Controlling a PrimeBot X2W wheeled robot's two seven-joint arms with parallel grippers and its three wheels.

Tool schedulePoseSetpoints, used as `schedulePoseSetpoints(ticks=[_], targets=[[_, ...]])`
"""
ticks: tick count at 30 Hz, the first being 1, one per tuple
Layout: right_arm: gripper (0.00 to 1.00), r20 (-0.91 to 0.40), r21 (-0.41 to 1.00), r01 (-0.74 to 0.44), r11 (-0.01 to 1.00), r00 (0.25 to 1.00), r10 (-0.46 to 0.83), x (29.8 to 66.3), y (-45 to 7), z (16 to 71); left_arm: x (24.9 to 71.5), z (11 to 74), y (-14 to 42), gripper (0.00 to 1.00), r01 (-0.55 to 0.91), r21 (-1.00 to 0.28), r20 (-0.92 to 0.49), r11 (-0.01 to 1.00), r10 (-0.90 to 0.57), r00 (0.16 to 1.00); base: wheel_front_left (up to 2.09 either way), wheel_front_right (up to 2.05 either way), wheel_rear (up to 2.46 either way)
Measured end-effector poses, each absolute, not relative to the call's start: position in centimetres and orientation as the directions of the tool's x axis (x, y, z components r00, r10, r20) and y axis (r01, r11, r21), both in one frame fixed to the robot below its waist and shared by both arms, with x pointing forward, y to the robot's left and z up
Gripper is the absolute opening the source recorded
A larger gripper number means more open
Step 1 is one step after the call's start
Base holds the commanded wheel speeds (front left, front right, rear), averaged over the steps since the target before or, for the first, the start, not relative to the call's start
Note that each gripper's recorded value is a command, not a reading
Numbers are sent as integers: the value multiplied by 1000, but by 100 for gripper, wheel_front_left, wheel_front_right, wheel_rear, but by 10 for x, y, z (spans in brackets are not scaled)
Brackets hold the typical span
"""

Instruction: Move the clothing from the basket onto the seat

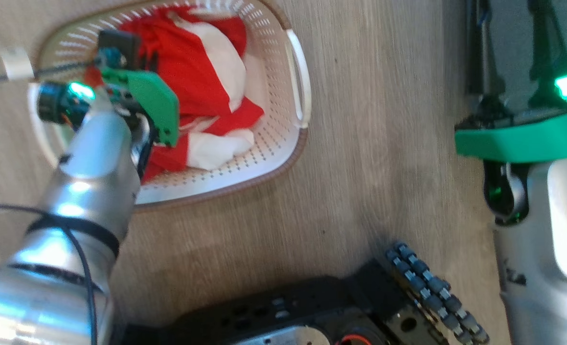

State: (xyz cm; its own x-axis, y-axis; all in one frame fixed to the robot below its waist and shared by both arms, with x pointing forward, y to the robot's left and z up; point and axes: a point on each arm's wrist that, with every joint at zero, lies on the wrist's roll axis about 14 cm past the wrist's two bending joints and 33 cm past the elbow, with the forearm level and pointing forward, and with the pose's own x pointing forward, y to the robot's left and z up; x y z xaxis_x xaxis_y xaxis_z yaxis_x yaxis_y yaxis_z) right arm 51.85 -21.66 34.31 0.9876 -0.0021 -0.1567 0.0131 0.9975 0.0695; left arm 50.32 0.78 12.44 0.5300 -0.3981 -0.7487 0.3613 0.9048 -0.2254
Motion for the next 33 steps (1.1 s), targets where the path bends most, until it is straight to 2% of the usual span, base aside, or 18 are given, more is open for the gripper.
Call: schedulePoseSetpoints(ticks=[7, 11, 15, 20, 28, 33], targets=[[100, -142, 85, 15, 996, 990, -3, 493, -210, 376, 482, 186, 33, 0, 258, -266, -690, 929, -370, 622, 0, 0, 0], [100, -99, 105, 11, 994, 995, -1, 479, -205, 405, 492, 244, 46, 0, 221, -277, -578, 935, -346, 739, 0, 0, 0], [100, -61, 126, -9, 992, 998, 17, 462, -196, 430, 490, 301, 69, 0, 181, -253, -466, 950, -284, 838, 0, 0, 0], [100, -20, 141, -32, 989, 999, 35, 437, -187, 457, 467, 356, 104, 0, 135, -185, -354, 974, -194, 915, 0, 0, 0], [100, 50, 139, -61, 988, 997, 54, 410, -182, 490, 443, 432, 139, 0, 78, -115, -161, 990, -96, 982, 0, 0, 0], [100, 91, 108, -87, 990, 993, 77, 393, -179, 508, 416, 452, 154, 0, 46, -91, -111, 995, -56, 992, 0, 0, 0]])
